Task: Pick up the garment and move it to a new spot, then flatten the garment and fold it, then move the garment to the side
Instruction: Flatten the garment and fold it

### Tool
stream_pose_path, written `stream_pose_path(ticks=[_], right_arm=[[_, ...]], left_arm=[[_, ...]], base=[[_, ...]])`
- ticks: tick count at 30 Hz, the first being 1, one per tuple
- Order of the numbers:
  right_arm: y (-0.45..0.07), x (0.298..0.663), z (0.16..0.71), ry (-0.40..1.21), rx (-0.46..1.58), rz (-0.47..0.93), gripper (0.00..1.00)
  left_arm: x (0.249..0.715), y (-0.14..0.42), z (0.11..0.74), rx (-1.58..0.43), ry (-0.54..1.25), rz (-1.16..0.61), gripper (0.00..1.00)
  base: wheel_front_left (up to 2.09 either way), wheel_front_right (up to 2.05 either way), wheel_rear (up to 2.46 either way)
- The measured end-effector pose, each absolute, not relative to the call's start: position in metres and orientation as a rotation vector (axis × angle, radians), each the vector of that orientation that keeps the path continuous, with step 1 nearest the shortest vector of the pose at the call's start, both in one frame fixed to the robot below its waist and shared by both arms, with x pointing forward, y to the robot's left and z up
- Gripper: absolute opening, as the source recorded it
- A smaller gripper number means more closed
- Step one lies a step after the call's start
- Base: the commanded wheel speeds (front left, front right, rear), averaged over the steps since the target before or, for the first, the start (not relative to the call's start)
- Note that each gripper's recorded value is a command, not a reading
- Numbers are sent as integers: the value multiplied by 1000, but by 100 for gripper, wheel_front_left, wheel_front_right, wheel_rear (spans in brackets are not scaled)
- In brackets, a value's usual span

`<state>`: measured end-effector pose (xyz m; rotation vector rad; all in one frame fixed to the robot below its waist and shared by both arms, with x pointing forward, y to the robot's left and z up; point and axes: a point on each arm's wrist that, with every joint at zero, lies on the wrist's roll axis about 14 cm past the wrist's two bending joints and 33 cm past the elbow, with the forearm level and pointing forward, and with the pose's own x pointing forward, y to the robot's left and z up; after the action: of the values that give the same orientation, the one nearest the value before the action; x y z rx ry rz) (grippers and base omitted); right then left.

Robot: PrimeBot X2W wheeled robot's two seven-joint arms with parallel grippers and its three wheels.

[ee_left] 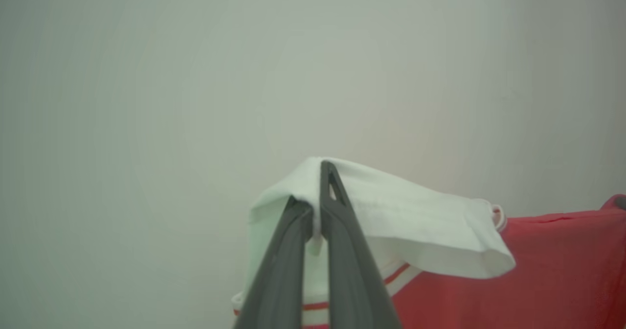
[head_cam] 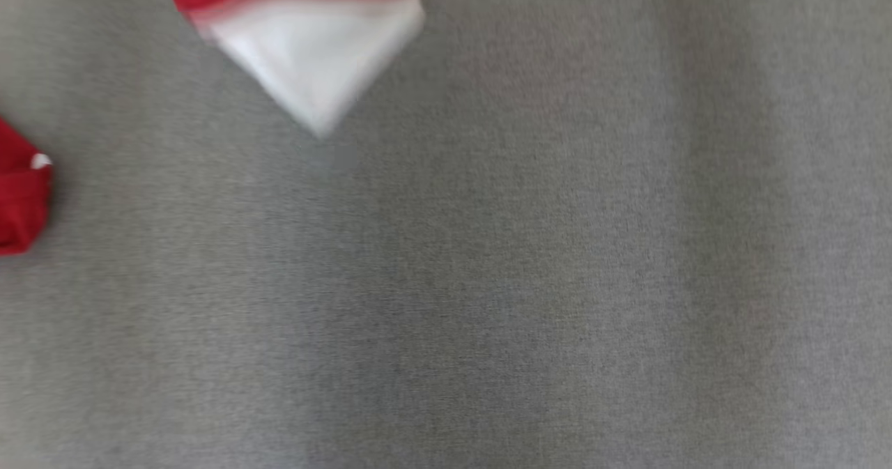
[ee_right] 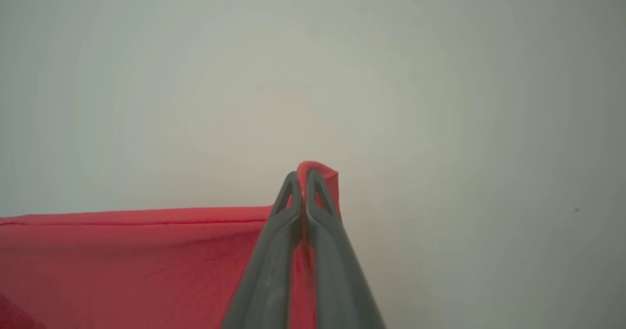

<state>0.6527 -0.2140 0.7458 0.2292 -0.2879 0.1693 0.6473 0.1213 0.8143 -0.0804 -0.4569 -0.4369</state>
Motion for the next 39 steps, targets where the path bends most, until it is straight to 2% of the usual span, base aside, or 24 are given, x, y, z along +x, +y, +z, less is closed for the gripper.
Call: stream_pose_path(ticks=[9, 18, 25, 32, 39], right_arm=[[-231, 680, 756, -316, 199, 105, 0], [-253, 694, 730, -260, 158, 49, 0], [-247, 700, 702, -224, 139, 75, 0], [-240, 676, 674, -194, 135, 136, 0], [-230, 626, 633, -126, 133, 223, 0]], left_arm=[[681, 103, 837, -70, -501, -441, 0], [707, 111, 805, -110, -453, -414, 0], [712, 114, 779, -141, -436, -424, 0], [691, 115, 755, -227, -452, -464, 0], [652, 127, 709, -357, -401, -464, 0]], base=[[0, 0, 0], [0, 0, 0], [0, 0, 0], [0, 0, 0], [0, 0, 0]])
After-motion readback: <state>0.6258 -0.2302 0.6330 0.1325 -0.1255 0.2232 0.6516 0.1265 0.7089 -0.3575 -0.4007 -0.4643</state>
